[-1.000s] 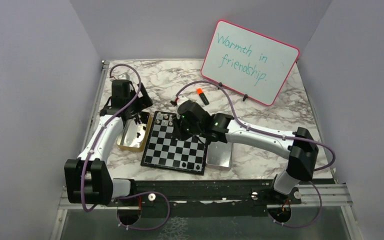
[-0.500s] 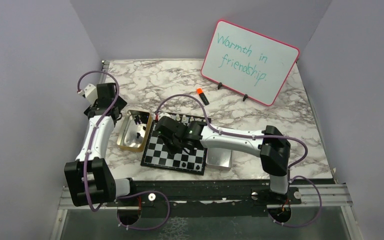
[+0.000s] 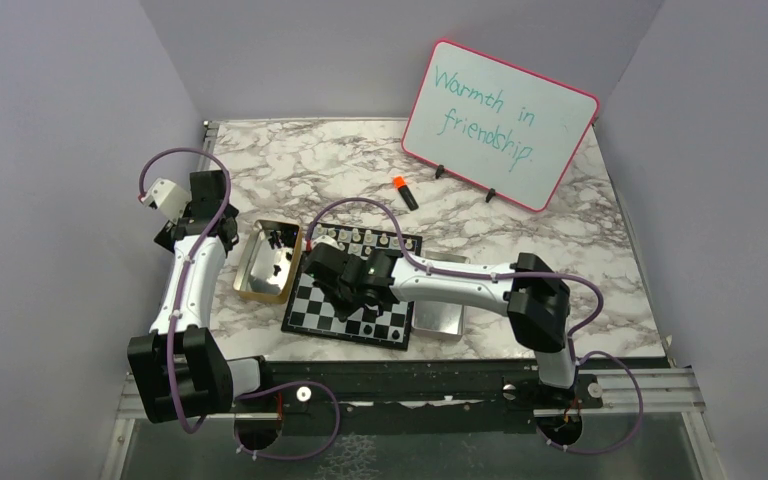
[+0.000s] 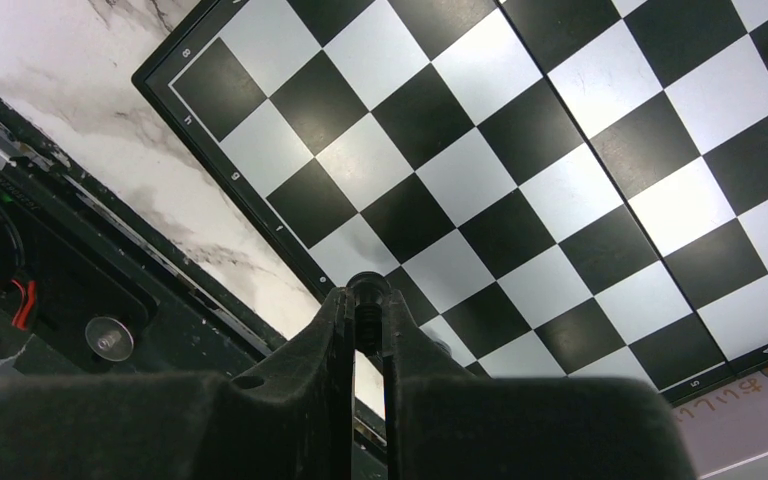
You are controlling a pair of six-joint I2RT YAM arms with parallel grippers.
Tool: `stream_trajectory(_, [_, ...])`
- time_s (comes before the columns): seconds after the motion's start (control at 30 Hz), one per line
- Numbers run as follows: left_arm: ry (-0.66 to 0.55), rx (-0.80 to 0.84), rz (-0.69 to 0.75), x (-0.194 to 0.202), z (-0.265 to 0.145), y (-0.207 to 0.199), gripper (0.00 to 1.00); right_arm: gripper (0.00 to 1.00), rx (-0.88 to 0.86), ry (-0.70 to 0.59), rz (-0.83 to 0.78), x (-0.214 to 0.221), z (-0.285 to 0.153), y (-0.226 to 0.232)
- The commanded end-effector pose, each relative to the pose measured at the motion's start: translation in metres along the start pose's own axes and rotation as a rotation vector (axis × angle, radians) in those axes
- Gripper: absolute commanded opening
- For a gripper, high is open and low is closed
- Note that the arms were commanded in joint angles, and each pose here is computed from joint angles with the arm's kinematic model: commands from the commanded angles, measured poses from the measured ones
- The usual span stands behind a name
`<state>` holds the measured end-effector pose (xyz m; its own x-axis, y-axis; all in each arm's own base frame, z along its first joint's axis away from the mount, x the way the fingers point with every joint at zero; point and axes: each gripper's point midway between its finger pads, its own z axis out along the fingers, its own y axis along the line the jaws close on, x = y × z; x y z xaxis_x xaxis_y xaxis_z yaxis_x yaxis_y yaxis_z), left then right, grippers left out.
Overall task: Set up the chess pieces on the board
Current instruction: Place the chess piece on the chessboard.
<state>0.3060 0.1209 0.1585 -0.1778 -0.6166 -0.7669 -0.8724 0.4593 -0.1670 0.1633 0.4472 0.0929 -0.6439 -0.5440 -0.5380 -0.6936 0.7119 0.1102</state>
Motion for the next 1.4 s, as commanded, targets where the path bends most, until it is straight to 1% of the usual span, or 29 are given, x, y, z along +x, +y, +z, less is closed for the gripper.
stream_trajectory(0.0, [-0.048, -0.038, -0.035, -0.016, -0.003, 0.007, 0.99, 0.09, 0.008, 0.003, 0.014, 0.000, 0.003, 0.004])
stream_trajectory(0.2, [-0.049, -0.049, -0.033, -0.017, -0.002, 0.008, 0.99, 0.10, -0.013, 0.025, 0.012, 0.006, 0.014, 0.013])
stream_trajectory(0.43, [-0.048, -0.050, -0.031, -0.016, -0.002, 0.009, 0.99, 0.10, 0.001, 0.036, 0.008, 0.009, 0.022, 0.014])
stream_trajectory(0.87, [-0.040, -0.048, -0.025, -0.015, -0.001, 0.008, 0.99, 0.10, -0.003, 0.036, 0.004, 0.009, 0.023, 0.019])
stream_trajectory(1.03, [-0.038, -0.049, -0.024, -0.014, -0.001, 0.008, 0.99, 0.13, 0.000, 0.041, 0.004, 0.010, 0.025, 0.020])
stream_trajectory(1.37, [-0.042, -0.048, -0.026, -0.015, -0.001, 0.008, 0.99, 0.14, 0.014, 0.047, -0.002, 0.013, 0.027, 0.018])
